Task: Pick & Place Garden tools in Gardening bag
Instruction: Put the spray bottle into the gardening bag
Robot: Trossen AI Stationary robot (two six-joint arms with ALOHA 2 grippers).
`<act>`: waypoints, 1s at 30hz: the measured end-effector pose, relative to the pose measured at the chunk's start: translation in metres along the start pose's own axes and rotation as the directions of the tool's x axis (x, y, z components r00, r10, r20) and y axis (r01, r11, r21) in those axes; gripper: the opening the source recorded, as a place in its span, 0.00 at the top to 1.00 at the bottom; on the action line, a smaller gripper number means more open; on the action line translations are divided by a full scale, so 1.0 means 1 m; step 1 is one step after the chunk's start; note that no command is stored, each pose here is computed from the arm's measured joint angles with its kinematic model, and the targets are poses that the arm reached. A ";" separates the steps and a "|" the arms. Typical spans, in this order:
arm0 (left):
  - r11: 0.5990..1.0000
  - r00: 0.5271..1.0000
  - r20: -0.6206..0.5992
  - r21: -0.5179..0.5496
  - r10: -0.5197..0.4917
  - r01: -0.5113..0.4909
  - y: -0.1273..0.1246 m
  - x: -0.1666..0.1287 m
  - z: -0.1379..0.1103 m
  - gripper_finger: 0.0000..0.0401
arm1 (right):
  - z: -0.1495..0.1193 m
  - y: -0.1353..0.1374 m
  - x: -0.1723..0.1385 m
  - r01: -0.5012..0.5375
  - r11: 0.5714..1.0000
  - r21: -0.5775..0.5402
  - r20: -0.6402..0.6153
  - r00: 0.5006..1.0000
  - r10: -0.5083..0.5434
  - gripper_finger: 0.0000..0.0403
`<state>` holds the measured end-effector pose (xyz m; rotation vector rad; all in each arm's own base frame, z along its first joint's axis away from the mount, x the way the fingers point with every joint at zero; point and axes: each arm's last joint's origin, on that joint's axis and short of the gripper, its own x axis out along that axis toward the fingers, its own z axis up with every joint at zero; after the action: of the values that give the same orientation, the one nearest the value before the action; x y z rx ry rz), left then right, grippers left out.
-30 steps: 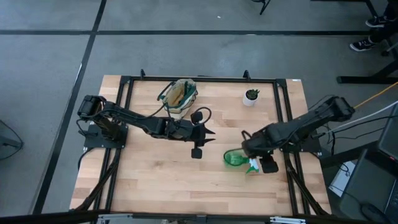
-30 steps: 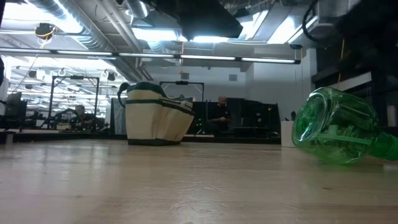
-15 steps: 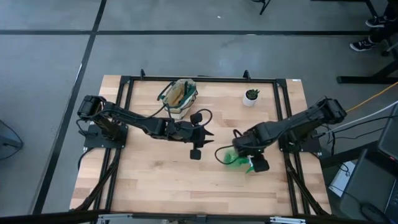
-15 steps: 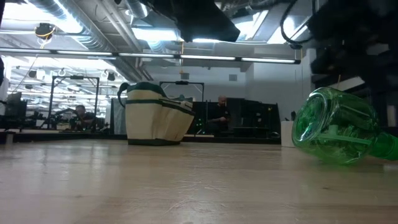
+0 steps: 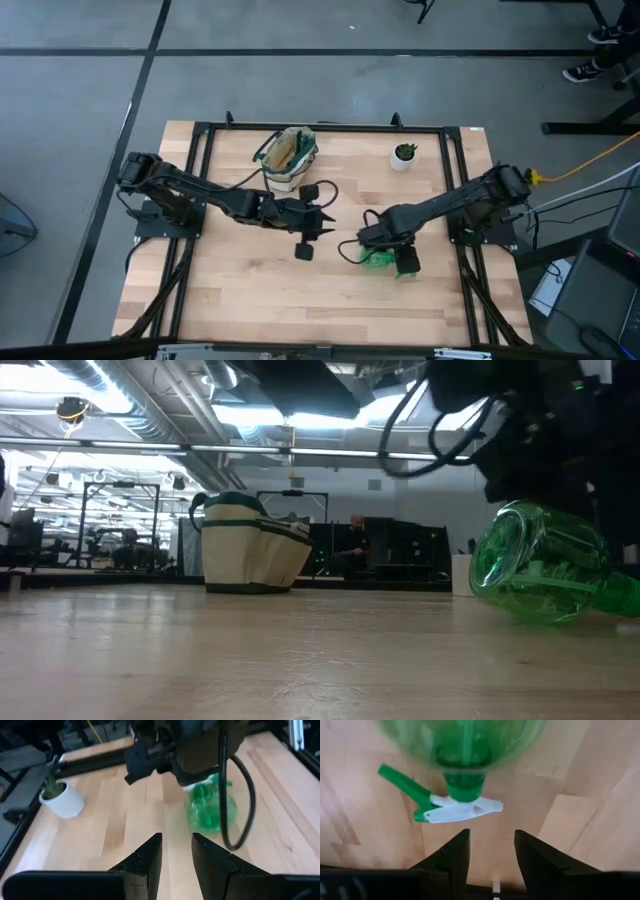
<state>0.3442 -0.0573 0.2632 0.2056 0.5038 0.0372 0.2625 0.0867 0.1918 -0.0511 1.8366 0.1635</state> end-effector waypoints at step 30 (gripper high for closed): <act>0.995 0.996 0.024 -0.059 0.084 -0.083 -0.003 -0.065 0.019 0.75 | 0.068 0.008 -0.091 -0.108 0.994 0.020 0.230 0.968 0.101 0.61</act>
<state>0.2959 -0.0694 0.3096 0.1697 0.4672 0.1306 0.3509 0.0997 0.2627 0.0845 1.6118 0.2055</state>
